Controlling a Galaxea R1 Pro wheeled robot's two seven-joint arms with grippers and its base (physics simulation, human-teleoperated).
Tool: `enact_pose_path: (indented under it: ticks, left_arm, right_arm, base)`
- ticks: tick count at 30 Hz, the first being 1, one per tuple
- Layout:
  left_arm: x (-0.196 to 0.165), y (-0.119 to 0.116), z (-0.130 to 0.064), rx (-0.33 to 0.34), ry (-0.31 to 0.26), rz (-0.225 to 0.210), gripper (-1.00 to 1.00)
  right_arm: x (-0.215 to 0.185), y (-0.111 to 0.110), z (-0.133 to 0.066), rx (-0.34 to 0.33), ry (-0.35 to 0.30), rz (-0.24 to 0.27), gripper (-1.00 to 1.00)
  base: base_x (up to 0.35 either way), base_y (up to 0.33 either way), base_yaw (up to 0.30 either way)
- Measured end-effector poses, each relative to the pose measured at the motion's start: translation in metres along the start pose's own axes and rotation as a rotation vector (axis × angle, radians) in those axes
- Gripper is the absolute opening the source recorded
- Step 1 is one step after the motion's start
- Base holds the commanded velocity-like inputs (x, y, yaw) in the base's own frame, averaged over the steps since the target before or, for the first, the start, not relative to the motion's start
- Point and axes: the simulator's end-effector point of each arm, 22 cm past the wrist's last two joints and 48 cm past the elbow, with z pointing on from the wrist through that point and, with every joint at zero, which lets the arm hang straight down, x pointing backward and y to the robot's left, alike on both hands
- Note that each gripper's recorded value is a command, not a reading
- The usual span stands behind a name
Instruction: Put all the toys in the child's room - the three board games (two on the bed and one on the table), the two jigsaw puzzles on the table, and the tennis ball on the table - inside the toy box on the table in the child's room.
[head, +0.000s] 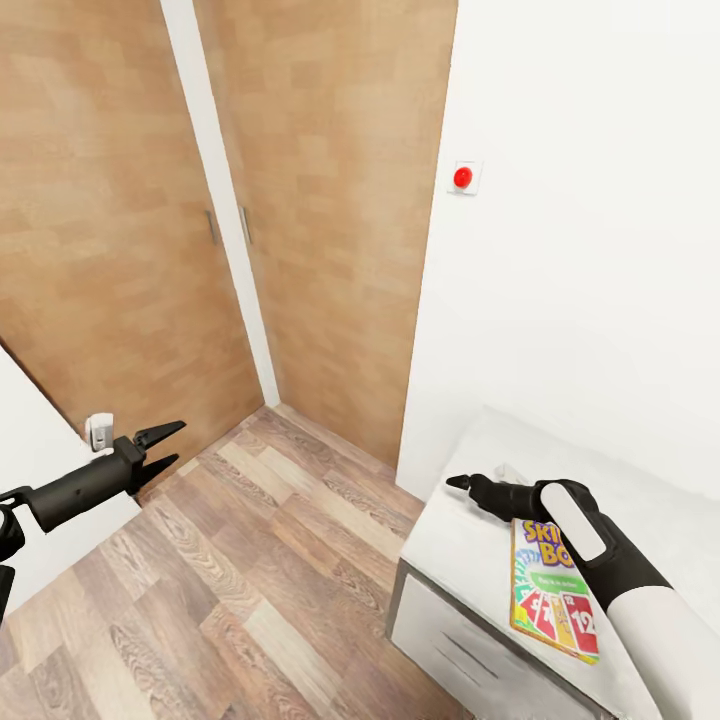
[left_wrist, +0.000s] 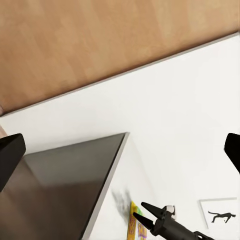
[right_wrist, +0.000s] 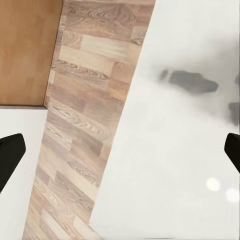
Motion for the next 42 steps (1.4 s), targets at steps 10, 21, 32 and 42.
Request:
enact_pose_path:
  ticks: [10, 21, 32, 42]
  left_arm:
    - [0.001, -0.001, 0.0, -0.004, 0.001, 0.004, 1.0]
    - [0.006, 0.002, 0.004, -0.018, 0.009, 0.001, 1.0]
    - [0.007, 0.002, 0.003, -0.019, 0.008, 0.0, 1.0]
    - [0.015, 0.011, -0.002, -0.038, 0.016, -0.012, 1.0]
  right_arm:
    - [-0.006, 0.004, -0.005, -0.006, -0.014, -0.011, 1.0]
    - [-0.01, 0.007, -0.008, -0.009, -0.023, -0.017, 1.0]
    - [-0.014, 0.007, -0.012, -0.007, -0.031, -0.02, 1.0]
    - [-0.017, 0.008, -0.015, -0.009, -0.038, -0.022, 1.0]
  base:
    - [0.0, 0.2, -0.272]
    - [0.0, 0.016, -0.279]
    - [0.0, 0.002, -0.28]
    - [0.0, 0.0, -0.268]
